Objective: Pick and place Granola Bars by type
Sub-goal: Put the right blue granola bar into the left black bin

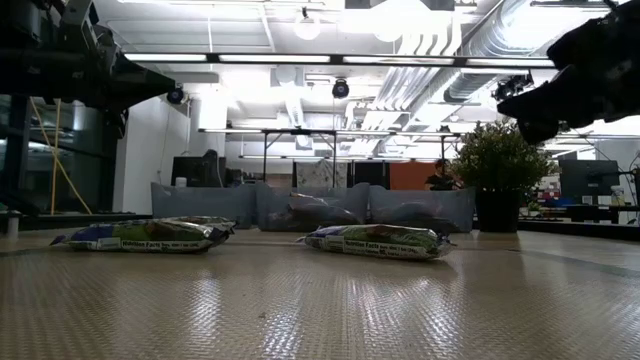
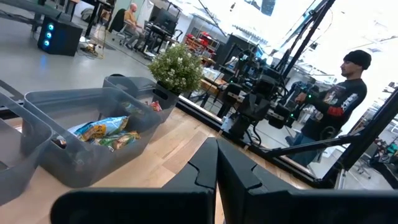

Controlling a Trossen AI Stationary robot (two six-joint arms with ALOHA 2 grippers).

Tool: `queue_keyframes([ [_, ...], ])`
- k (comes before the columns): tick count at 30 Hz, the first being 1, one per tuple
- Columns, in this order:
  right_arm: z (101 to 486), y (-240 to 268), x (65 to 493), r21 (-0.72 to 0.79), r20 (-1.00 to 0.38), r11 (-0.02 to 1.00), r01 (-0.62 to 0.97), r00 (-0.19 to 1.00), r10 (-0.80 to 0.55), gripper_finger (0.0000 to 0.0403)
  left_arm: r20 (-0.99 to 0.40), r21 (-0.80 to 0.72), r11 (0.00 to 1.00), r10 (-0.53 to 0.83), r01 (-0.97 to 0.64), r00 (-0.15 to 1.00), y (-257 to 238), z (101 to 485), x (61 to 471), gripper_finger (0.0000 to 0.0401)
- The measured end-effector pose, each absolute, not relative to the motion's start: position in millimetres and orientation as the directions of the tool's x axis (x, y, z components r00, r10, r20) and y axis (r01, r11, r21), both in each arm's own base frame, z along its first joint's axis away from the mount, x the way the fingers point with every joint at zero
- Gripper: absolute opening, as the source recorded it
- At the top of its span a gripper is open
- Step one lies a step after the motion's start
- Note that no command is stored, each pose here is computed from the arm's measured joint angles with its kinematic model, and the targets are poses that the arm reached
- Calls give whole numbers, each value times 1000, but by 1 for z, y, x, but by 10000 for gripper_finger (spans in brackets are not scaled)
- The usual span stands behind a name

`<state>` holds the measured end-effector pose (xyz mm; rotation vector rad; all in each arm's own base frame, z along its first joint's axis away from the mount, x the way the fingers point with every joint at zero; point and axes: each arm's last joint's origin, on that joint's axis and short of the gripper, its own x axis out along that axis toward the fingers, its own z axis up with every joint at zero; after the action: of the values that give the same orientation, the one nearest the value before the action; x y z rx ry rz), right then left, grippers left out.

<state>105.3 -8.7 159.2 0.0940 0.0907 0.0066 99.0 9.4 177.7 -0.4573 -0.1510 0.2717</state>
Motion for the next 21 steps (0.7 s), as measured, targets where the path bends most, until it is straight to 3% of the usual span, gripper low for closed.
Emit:
queue_keyframes([
  [5,161,-9,105,-30,-71,1000,-10,997,8,0,83,-454,862,291,-224,953,9,178,99,1],
  [21,162,-9,105,-35,-63,999,-1,998,-1,1,126,-367,912,245,-184,961,8,184,99,1],
])
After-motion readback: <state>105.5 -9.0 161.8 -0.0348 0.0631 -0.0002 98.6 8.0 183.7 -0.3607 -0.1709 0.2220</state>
